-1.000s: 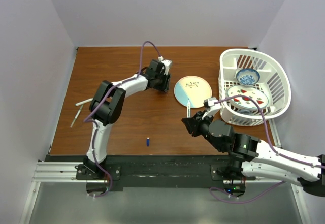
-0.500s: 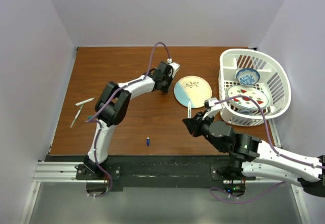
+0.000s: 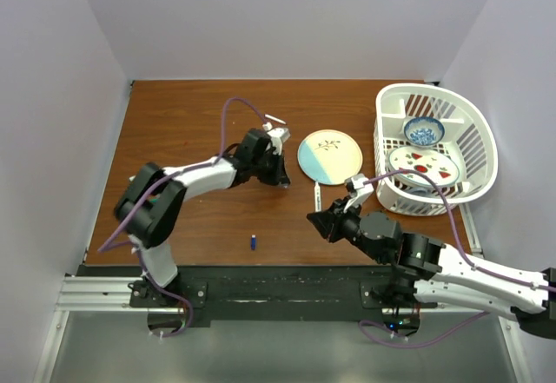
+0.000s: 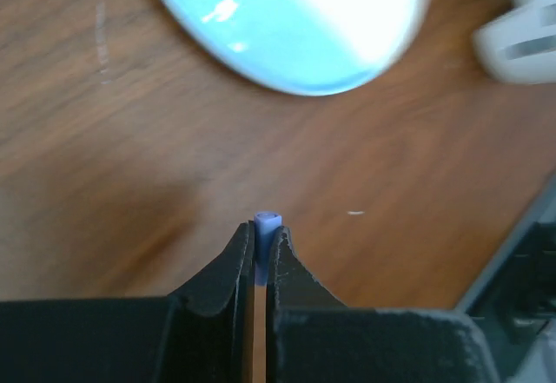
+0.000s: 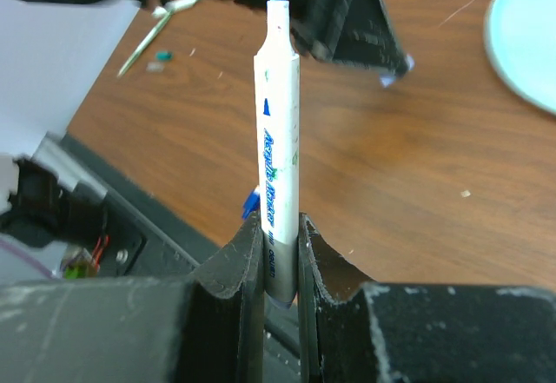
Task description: Insert the pens into the pen caps
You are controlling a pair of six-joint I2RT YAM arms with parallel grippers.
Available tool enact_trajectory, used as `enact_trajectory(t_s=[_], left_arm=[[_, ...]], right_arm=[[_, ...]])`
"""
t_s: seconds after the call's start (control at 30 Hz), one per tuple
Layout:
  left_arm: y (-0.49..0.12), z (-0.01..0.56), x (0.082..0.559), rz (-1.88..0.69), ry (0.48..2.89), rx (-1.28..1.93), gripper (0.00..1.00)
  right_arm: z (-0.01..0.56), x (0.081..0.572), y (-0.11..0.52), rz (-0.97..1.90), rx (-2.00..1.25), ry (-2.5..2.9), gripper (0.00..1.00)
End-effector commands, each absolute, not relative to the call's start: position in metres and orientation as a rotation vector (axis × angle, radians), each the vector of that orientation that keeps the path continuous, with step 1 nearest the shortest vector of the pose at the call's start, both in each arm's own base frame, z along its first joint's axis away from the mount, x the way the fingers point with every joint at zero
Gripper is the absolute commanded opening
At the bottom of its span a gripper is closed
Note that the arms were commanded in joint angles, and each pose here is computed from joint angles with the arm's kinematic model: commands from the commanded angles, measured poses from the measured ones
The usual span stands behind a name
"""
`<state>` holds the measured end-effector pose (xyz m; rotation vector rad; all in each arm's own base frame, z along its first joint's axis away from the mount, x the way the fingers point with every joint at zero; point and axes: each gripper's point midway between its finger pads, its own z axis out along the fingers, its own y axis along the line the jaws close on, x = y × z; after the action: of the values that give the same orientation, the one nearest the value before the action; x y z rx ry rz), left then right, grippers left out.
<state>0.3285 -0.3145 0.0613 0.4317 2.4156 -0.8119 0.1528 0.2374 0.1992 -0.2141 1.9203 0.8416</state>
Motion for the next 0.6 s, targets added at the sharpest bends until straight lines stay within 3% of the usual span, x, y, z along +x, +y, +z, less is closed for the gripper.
enact_trajectory(t_s=[0.0, 0.17, 0.37, 0.57], left_arm=[[-0.34, 0.183, 0.301, -1.271, 2.022, 0.325, 0.0], [-0.32, 0.236, 0.258, -1.474, 1.761, 0.252, 0.0], [-0.292, 0.283, 0.227, -1.547, 1.513, 0.217, 0.0], [-0.271, 0.298, 0.212, -1.571, 1.401, 0.143, 0.0]], right_arm=[[0.212, 0.133, 0.27, 1.091, -0.307, 1.821, 0.0], [0.198, 0.121, 0.291, 1.194, -0.414, 1.763, 0.0], [0.204, 0.108, 0.315, 1.324, -0.5, 1.664, 0.0], [0.199, 0.117, 0.334, 1.309, -0.51, 1.662, 0.0]])
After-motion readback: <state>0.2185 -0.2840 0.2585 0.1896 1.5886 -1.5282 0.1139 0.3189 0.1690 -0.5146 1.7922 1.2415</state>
